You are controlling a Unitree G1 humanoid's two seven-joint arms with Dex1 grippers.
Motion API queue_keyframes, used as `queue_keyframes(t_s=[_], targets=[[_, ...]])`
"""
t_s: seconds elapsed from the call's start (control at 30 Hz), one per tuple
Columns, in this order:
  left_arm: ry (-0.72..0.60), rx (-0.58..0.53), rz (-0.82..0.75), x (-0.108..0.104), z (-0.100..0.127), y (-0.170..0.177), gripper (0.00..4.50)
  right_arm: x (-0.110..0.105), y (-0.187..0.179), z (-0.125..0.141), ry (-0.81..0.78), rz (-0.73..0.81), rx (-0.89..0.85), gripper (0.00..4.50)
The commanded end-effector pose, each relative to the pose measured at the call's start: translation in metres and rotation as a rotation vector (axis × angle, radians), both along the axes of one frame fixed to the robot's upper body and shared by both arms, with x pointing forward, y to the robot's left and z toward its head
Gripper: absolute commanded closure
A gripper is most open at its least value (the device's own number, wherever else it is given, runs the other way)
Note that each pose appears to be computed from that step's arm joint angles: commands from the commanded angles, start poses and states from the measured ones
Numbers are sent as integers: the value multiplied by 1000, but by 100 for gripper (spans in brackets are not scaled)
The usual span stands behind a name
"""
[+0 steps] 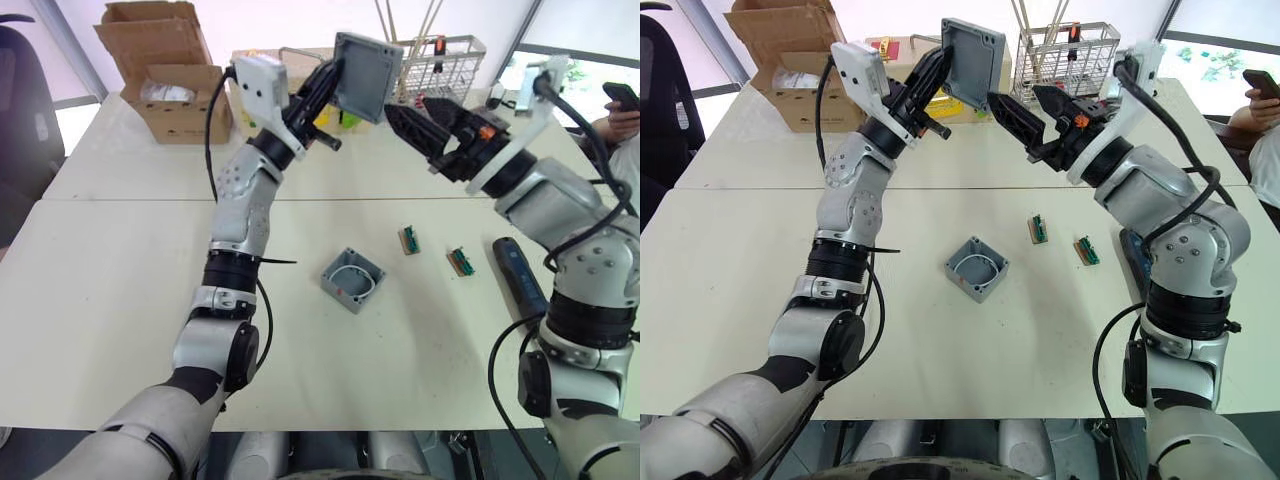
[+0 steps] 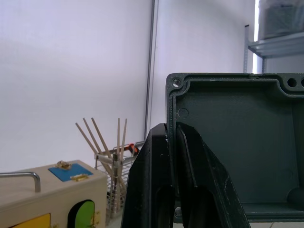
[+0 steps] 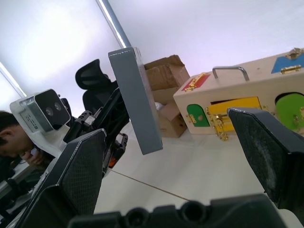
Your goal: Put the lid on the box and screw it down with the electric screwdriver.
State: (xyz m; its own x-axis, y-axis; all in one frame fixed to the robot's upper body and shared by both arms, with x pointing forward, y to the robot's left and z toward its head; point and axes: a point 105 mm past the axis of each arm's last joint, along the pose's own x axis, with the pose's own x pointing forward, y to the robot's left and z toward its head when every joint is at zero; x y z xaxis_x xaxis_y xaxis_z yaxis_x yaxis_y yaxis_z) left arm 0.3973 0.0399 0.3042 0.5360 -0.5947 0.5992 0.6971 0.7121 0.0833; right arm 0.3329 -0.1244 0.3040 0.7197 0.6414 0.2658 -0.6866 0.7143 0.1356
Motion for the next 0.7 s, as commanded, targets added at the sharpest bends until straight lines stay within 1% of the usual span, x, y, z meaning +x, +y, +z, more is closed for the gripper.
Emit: queue_keyframes(t_s=[0.03,0.27,0.3,0.33,0.37,0.53,0.6,0.67,0.7], targets=[[-54,-1,-49,-12,12,-9,446,-11,10,17,-70,52,1,0],[-54,13,-90,-18,10,-18,446,-12,11,19,-69,61,5,0],[-51,13,-93,-18,9,-18,450,-12,11,19,-70,61,7,49],[-47,12,-94,-18,8,-18,450,-12,11,20,-71,60,10,69],[-45,11,-93,-18,8,-17,450,-12,11,21,-73,60,11,106],[-41,15,-90,-19,6,-16,450,-14,10,21,-74,61,16,239],[-40,19,-87,-18,5,-16,450,-14,10,21,-73,62,17,313],[-40,23,-85,-18,5,-15,450,-14,11,20,-71,65,16,416],[-41,26,-84,-18,5,-15,450,-14,11,20,-69,69,15,434]])
